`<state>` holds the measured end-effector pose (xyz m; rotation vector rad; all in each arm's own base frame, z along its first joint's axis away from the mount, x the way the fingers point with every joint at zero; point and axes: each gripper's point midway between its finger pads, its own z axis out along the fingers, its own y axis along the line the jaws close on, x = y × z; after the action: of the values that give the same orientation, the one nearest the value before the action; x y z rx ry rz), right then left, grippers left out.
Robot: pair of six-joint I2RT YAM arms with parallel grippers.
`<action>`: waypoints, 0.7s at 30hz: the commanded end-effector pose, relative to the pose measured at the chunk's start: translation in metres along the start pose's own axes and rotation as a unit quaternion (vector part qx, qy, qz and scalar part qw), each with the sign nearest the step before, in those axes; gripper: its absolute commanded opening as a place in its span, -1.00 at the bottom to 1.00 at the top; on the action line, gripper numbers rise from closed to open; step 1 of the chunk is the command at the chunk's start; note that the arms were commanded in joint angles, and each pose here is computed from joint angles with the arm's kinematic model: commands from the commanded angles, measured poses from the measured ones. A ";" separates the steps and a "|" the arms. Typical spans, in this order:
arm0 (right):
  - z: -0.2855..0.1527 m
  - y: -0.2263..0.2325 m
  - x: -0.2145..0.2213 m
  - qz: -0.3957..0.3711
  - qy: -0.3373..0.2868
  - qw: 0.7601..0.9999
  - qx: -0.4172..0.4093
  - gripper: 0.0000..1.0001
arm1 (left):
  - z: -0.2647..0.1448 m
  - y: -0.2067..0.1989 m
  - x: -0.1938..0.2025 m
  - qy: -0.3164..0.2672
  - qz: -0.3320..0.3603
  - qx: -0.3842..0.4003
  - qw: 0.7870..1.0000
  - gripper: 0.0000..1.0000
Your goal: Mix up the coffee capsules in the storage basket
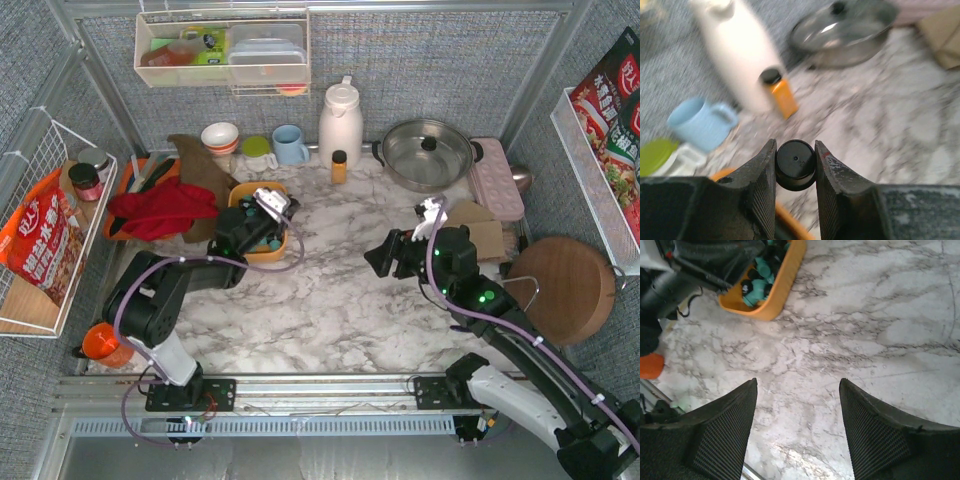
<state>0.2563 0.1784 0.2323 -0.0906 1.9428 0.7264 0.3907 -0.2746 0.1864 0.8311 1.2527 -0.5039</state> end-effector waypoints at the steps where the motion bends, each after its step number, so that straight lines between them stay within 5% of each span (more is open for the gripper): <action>1: 0.001 -0.016 0.008 -0.028 0.017 0.999 0.035 0.41 | -0.013 0.042 0.057 0.101 -0.014 -0.085 0.991 -0.43; 7: -0.001 -0.050 0.023 -0.045 0.056 0.990 0.121 0.42 | -0.030 0.078 0.089 0.166 -0.066 -0.196 0.964 -0.07; 14: -0.014 -0.120 0.032 -0.067 0.036 0.954 0.290 0.49 | -0.053 0.105 0.099 0.184 -0.133 -0.322 0.919 0.84; 21: -0.028 -0.172 0.037 -0.102 -0.012 0.912 0.397 0.69 | -0.066 0.120 0.076 0.142 -0.140 -0.376 0.905 0.98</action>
<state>0.2684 0.0674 0.1302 0.1394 2.1438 -0.0194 0.4544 -0.1567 0.1172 0.2032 1.7522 -0.1182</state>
